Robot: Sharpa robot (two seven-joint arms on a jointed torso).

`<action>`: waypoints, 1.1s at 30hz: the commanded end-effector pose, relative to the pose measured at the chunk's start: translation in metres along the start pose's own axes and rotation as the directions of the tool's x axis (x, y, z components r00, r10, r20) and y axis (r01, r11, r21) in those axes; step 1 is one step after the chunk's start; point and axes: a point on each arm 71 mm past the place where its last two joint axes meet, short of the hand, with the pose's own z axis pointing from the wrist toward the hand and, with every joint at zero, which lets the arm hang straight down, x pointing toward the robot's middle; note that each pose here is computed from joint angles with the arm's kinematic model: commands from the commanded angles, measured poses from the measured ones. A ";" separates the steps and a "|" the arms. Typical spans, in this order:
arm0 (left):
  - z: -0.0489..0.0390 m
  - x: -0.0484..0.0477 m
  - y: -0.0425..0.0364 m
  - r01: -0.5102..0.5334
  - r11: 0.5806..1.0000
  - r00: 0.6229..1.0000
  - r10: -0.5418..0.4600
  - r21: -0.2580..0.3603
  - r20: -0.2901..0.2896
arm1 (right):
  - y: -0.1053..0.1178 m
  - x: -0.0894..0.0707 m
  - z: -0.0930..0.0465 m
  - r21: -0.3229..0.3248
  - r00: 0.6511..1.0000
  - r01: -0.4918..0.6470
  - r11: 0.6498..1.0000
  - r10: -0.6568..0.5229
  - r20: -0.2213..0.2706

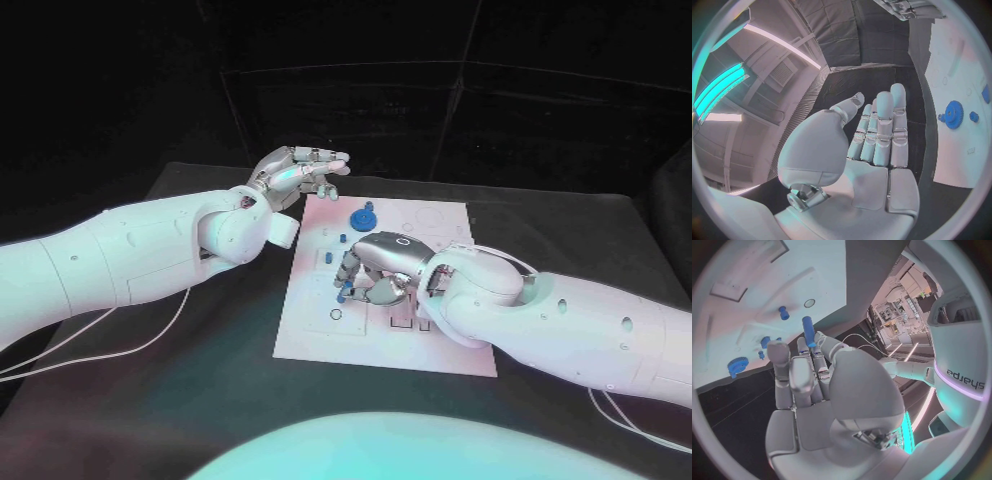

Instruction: Assemble the parts on the task board

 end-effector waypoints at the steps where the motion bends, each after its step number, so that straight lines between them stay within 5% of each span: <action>1: 0.0010 0.0026 -0.0014 0.009 1.000 1.000 -0.009 0.007 -0.014 | 0.001 0.004 0.002 -0.022 0.999 0.016 1.000 -0.017 -0.029; 21: 0.0034 0.0050 -0.0005 0.011 1.000 1.000 -0.011 0.006 -0.019 | 0.006 0.023 0.010 -0.046 0.994 0.024 0.999 -0.029 -0.107; 33: 0.0033 0.0049 -0.0005 0.011 1.000 1.000 -0.011 0.006 -0.020 | 0.004 0.024 0.014 -0.022 0.995 0.047 0.999 -0.049 -0.092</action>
